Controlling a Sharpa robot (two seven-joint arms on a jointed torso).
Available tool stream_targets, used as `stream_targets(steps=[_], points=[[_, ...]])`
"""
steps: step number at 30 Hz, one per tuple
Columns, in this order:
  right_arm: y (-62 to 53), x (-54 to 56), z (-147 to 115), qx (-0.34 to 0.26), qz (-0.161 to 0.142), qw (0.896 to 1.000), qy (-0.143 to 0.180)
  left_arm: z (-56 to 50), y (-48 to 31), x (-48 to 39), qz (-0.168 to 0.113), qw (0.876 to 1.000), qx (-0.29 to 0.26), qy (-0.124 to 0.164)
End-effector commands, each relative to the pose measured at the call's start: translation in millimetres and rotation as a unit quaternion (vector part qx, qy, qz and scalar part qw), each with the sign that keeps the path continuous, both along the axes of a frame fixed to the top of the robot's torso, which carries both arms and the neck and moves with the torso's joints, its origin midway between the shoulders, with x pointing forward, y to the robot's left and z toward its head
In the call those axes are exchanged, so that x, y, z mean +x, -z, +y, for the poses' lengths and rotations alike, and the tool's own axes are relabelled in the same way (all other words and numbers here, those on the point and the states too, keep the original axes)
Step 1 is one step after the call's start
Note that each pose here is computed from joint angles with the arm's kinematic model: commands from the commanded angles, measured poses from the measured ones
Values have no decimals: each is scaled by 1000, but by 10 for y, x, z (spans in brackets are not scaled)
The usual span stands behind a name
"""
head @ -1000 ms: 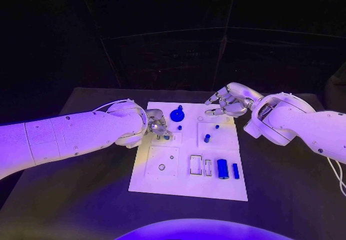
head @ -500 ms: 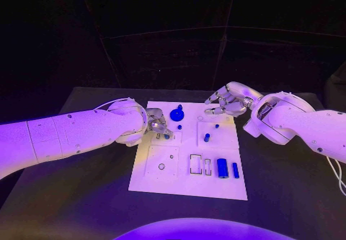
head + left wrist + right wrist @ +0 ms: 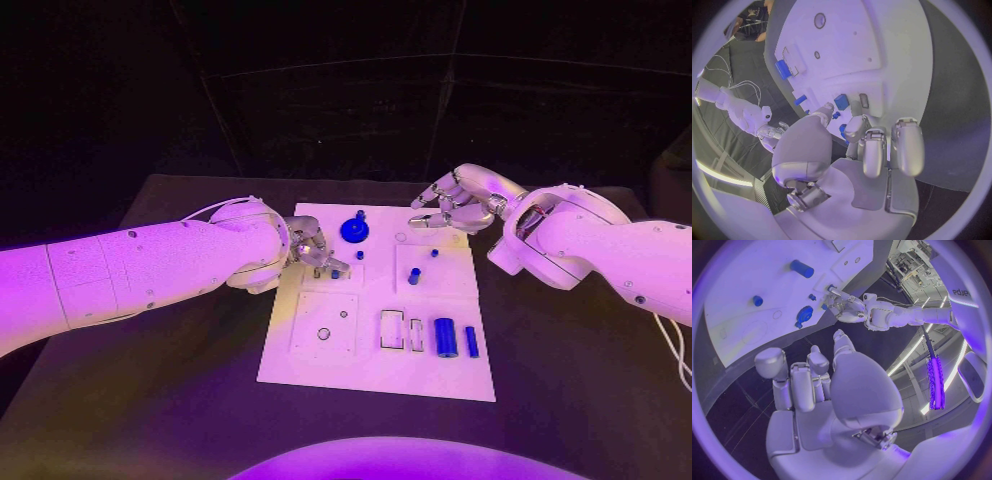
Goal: Assemble the parts on the task board
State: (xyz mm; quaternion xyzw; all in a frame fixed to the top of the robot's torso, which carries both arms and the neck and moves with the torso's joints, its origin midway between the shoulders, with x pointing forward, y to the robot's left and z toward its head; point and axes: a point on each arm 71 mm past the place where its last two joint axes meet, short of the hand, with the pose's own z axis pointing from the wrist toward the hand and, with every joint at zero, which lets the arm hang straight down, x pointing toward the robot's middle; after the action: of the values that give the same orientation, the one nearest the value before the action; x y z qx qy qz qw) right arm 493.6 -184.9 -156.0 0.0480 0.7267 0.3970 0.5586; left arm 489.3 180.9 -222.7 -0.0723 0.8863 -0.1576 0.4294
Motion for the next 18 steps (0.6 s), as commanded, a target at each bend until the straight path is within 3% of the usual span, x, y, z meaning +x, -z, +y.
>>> stream_targets(steps=[1, 8, 12, 18], points=[[-18, 5, 0, 6, -3, 1000, -1, 7, -76, 8, -11, 1000, -20, -11], [-16, 16, -16, 6, -4, 1000, 2, 25, -364, 81, -3, 999, -47, -11], [-14, 21, -16, 6, -3, 1000, 3, 101, -516, 194, 17, 1000, -24, -2], [-12, 25, -9, 6, -2, 1000, 3, 218, -581, 418, 39, 999, 11, -7]])
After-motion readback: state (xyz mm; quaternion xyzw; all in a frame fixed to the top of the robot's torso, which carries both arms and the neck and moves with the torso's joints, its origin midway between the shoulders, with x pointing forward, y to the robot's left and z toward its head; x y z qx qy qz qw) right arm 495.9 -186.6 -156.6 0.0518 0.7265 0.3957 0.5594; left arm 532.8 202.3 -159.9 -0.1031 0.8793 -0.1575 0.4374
